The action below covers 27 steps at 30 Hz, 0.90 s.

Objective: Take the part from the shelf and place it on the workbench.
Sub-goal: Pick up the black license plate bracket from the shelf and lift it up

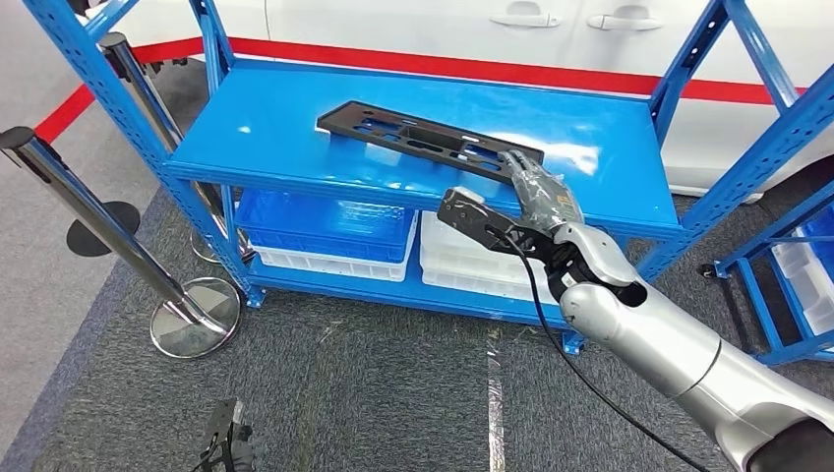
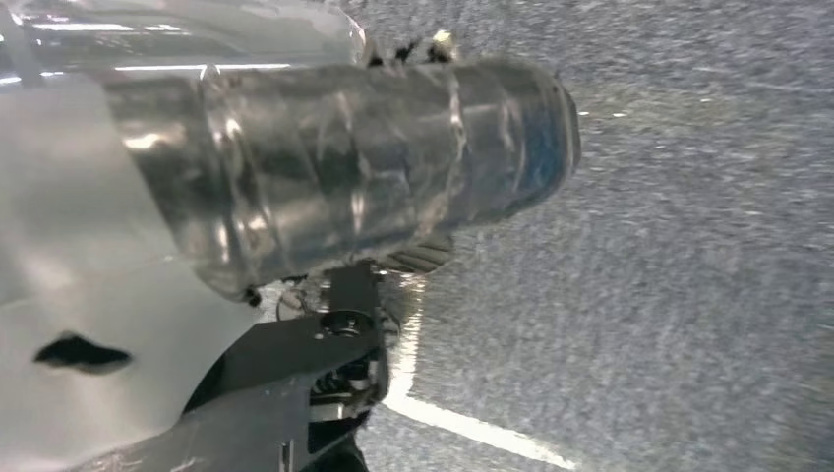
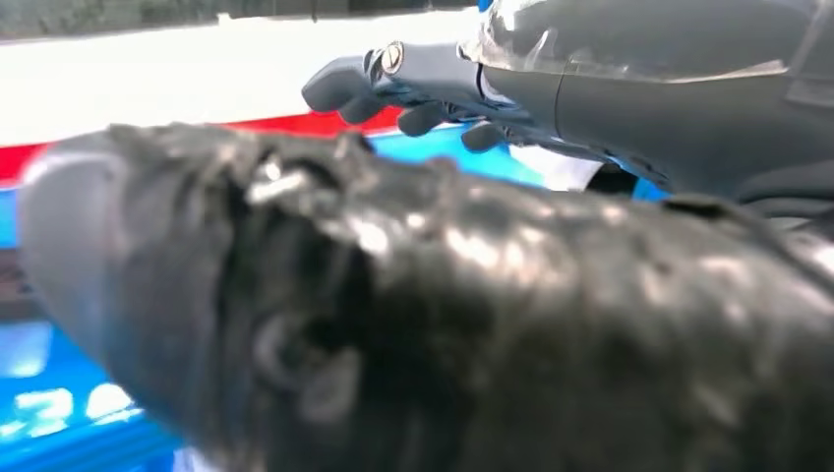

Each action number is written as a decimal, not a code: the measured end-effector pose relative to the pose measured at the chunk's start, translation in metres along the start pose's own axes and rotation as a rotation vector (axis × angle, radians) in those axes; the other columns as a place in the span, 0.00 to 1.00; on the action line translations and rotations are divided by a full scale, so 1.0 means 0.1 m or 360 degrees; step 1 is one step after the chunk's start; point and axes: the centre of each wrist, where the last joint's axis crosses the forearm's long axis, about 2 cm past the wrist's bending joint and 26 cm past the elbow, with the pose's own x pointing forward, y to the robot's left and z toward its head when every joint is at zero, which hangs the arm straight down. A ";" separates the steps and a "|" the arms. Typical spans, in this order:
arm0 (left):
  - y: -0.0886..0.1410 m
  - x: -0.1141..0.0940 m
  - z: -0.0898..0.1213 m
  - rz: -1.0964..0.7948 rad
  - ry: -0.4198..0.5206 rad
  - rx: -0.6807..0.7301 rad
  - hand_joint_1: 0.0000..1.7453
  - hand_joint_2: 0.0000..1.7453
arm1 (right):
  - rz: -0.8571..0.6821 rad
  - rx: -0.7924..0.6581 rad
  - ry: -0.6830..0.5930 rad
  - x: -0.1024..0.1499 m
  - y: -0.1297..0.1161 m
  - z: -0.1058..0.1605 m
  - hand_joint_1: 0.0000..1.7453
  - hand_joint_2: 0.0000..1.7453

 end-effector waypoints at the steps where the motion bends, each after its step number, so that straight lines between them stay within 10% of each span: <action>1: 0.00 0.00 0.00 0.0001 0.0000 -0.0002 0.00 0.00 | -0.0009 0.0010 0.0005 -0.01 0.02 0.01 0.00 0.00; 26: -0.04 0.04 -0.01 0.0002 -0.0012 -0.0048 0.00 0.00 | -0.0035 -0.0092 -0.0057 0.12 -0.05 0.02 0.00 0.00; 27: -0.04 0.05 -0.01 0.0002 -0.0013 -0.0048 0.00 0.00 | -0.0033 -0.0092 -0.0057 0.12 -0.05 0.02 0.00 0.25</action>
